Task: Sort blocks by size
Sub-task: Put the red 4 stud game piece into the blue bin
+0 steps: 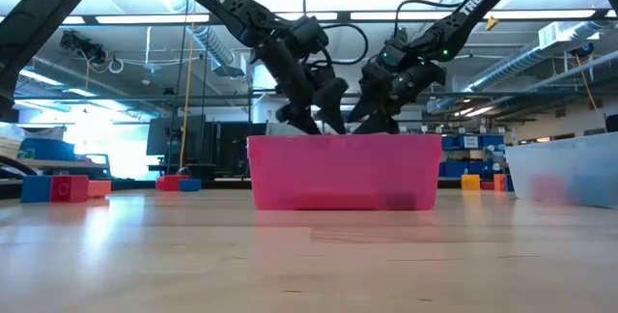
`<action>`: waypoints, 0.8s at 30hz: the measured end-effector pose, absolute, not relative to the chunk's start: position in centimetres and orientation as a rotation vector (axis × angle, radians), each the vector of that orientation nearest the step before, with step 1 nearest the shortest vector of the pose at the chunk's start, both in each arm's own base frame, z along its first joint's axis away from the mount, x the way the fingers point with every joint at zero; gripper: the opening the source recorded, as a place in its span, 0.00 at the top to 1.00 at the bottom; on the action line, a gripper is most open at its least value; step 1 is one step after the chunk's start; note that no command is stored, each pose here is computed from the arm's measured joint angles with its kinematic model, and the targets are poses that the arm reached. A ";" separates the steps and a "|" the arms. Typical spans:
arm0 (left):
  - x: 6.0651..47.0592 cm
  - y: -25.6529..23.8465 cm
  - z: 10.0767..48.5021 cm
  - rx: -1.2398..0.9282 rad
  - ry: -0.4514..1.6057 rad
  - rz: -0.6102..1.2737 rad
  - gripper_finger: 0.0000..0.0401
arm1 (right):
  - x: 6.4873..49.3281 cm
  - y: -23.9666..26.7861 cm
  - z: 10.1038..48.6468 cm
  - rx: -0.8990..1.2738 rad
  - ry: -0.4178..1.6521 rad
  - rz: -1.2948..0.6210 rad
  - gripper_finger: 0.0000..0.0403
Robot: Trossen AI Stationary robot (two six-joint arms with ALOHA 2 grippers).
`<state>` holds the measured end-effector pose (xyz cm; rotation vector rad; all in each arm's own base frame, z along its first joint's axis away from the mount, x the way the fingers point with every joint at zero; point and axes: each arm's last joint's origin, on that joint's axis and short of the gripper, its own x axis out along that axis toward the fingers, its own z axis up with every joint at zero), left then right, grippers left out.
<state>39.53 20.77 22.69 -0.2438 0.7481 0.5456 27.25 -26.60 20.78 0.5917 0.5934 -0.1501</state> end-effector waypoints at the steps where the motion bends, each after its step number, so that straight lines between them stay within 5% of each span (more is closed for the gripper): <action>1: 39.6 20.7 22.8 -0.240 0.738 0.544 0.06 | 27.3 -26.6 20.8 0.585 0.587 -0.150 0.41; 7: 40.6 20.1 23.4 -0.166 0.665 0.508 0.06 | 28.1 -26.6 21.5 0.531 0.512 -0.112 0.41; 14: 41.2 19.7 23.9 -0.142 0.597 0.495 0.06 | 28.5 -26.7 21.1 0.421 0.576 -0.296 0.41; 24: 41.0 18.6 23.0 -0.166 0.717 0.467 0.06 | 28.2 -26.2 20.2 0.432 0.656 -0.289 0.41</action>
